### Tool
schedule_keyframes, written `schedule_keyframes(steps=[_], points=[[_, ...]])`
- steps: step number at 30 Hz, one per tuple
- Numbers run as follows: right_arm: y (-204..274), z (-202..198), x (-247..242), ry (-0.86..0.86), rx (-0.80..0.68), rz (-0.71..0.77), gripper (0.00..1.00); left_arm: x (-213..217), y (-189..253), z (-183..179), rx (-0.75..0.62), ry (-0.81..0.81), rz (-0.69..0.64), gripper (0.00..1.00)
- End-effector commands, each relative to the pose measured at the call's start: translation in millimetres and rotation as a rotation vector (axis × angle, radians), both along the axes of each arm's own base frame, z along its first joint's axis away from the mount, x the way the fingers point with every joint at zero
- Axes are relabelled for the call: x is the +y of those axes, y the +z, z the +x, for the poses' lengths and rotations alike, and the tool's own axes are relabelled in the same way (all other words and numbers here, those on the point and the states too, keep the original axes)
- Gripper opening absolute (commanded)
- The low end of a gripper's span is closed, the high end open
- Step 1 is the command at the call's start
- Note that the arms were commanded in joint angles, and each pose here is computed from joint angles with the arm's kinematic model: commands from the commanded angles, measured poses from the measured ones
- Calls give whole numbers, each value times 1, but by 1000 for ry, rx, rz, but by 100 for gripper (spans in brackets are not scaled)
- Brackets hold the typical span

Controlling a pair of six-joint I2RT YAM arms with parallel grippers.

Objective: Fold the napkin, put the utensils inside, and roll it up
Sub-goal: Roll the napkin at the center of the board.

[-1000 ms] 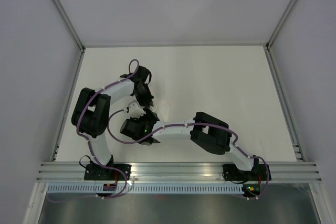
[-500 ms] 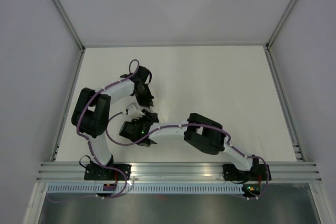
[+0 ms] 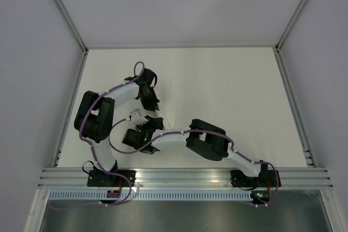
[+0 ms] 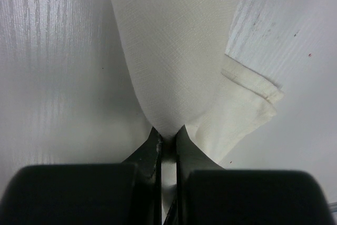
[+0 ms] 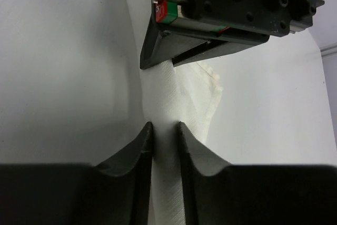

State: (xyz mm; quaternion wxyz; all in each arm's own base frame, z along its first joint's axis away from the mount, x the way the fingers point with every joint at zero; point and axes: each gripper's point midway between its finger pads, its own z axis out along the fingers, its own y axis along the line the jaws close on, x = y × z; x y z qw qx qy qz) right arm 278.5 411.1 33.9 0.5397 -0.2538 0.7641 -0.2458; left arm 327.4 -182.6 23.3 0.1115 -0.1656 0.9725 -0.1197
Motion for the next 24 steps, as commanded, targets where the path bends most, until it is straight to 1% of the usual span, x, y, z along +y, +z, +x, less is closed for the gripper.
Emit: schedule_keyframes(steps=[1,2,4,5,6,8,9,10,11,13,14,15,16,18,19,21,22,24], points=[[-9,3,-7,-18,6,-40,25,20,-23,-46,164,-61,95,2],[-11,3,-8,-18,17,-31,10,19,-21,-45,161,-64,88,2],[-11,0,-6,-3,52,10,1,18,-17,-42,146,-66,73,2],[-17,-3,-2,19,96,49,1,15,-13,-41,140,-75,52,4],[-21,-6,-6,23,117,58,0,15,-9,-38,130,-72,40,13],[-14,-8,-4,30,151,128,0,10,0,-31,101,-77,5,26],[-22,-13,-5,47,203,149,0,10,6,-27,82,-76,-8,33],[-16,-11,-5,51,223,190,0,8,10,-23,67,-79,-22,37],[-22,-15,-4,64,269,227,0,5,16,-17,44,-81,-45,42],[-15,-11,-5,68,308,294,0,2,29,-8,2,-83,-76,45],[-16,-11,-5,69,332,323,0,-1,35,-4,-13,-85,-99,47],[-22,-16,-2,89,392,358,0,-1,39,-1,-27,-81,-113,52],[-18,-9,-6,80,408,394,0,-2,46,3,-47,-80,-126,53],[-23,-9,-8,85,467,452,0,-3,55,11,-80,-75,-161,57],[-23,-7,-7,93,522,497,0,-5,60,15,-102,-81,-181,58],[-30,-6,-10,94,576,551,0,-7,76,25,-169,-92,-228,60],[-33,-6,-10,105,639,594,0,-8,80,25,-187,-101,-246,60],[-39,-7,-12,112,698,648,0,-6,97,33,-254,-97,-276,61]])
